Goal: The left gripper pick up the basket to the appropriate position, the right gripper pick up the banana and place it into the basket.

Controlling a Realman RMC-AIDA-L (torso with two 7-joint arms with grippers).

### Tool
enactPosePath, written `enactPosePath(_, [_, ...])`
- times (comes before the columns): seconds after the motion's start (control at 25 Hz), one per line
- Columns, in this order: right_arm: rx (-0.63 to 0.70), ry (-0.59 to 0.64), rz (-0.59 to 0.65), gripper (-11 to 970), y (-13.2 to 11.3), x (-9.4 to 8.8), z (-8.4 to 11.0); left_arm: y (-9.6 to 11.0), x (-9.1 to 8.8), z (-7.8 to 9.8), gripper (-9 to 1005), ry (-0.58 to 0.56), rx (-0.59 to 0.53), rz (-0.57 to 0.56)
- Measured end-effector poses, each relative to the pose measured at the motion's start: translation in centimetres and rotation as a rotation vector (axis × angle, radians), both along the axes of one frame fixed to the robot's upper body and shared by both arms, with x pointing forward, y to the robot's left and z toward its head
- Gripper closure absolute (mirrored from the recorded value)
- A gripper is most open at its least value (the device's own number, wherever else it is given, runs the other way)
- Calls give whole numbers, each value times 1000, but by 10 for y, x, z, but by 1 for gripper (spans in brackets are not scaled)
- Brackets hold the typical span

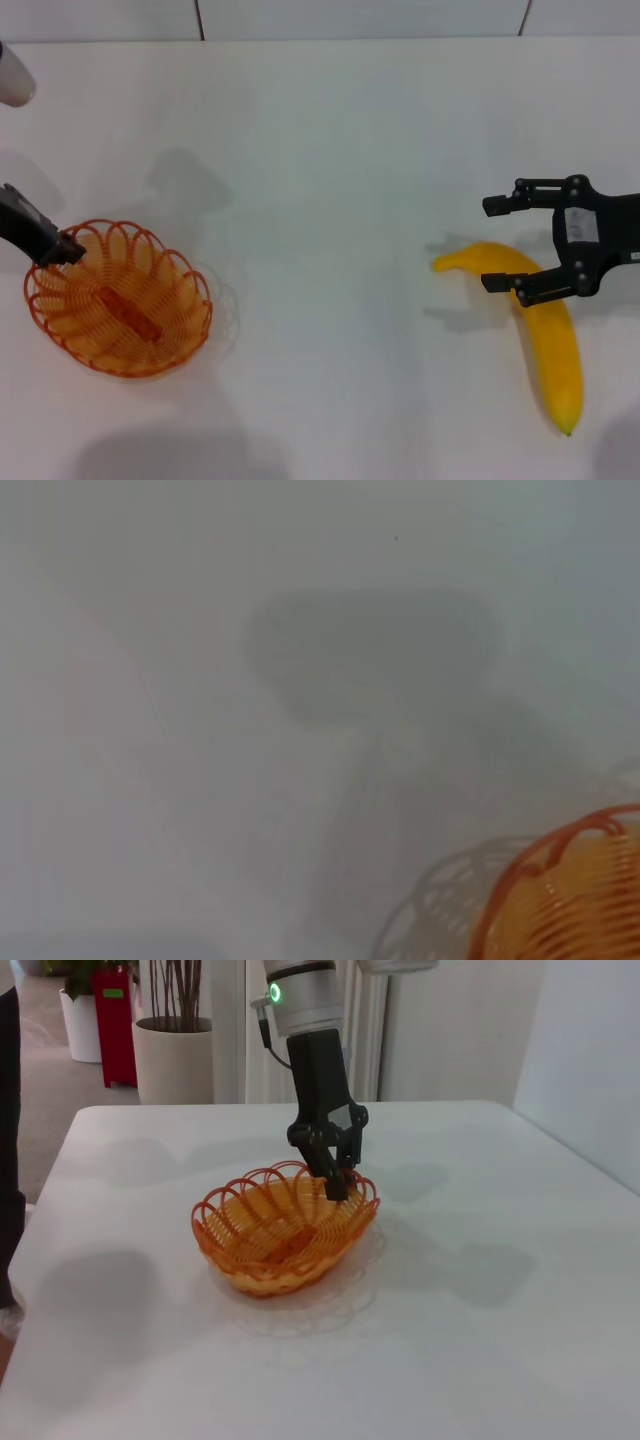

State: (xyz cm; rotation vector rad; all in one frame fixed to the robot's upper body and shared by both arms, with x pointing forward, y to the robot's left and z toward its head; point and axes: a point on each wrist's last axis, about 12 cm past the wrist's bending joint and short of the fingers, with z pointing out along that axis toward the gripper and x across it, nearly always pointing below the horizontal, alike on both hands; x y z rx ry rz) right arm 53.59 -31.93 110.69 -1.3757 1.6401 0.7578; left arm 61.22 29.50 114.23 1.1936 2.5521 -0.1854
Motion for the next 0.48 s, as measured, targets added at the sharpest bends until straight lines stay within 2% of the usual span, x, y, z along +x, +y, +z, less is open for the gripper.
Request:
enactPosePath(0.2, [-3,2,-8,79,-2,-1,-1,-2,-1,1,871,0,-23,-2])
enactPosePath(0.48, [4,1,-19,79,-5,-2,0,-1,-8,17,876,-22,-111,-8])
